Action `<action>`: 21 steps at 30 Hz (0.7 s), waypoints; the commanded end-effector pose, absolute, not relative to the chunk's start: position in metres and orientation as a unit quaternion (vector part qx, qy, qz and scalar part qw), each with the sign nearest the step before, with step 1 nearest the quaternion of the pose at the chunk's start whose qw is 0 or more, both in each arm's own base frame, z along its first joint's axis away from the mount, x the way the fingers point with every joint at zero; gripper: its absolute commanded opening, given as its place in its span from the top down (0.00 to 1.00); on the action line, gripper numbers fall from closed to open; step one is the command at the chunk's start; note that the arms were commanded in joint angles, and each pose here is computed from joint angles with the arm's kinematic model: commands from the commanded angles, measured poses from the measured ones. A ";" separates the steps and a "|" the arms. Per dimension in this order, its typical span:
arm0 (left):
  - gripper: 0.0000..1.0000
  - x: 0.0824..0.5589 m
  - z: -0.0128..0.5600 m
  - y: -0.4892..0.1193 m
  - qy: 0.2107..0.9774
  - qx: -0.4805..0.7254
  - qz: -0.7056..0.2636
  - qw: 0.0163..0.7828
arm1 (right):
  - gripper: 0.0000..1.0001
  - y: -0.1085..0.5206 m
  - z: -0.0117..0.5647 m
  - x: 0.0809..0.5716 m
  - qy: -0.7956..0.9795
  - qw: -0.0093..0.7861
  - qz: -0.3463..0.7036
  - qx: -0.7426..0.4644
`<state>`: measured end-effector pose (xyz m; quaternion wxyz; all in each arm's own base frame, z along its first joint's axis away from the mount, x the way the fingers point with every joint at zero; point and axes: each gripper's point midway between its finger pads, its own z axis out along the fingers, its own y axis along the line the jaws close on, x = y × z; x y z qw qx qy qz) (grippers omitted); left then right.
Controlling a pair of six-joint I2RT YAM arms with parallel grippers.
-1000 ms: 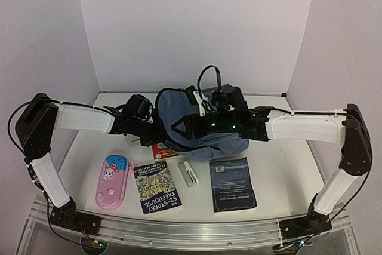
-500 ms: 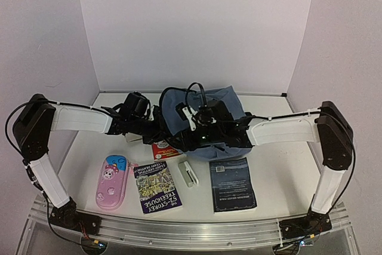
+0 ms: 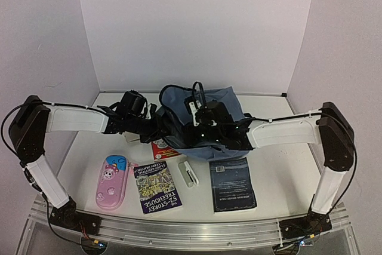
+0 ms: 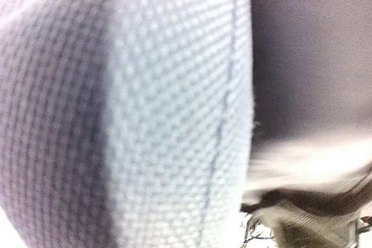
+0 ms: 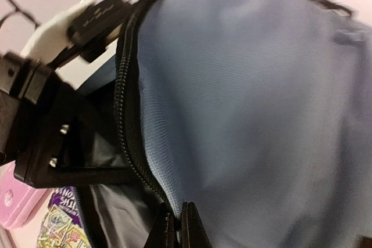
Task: Pack the student bag
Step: Adjust the student bag at the center of the board.
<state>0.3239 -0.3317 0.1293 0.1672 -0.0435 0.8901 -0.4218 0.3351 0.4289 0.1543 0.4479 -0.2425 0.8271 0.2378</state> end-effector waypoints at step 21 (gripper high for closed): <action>1.00 0.423 0.113 -0.363 0.897 0.011 -0.387 0.212 | 1.00 0.152 0.156 0.390 0.832 0.479 0.174 0.218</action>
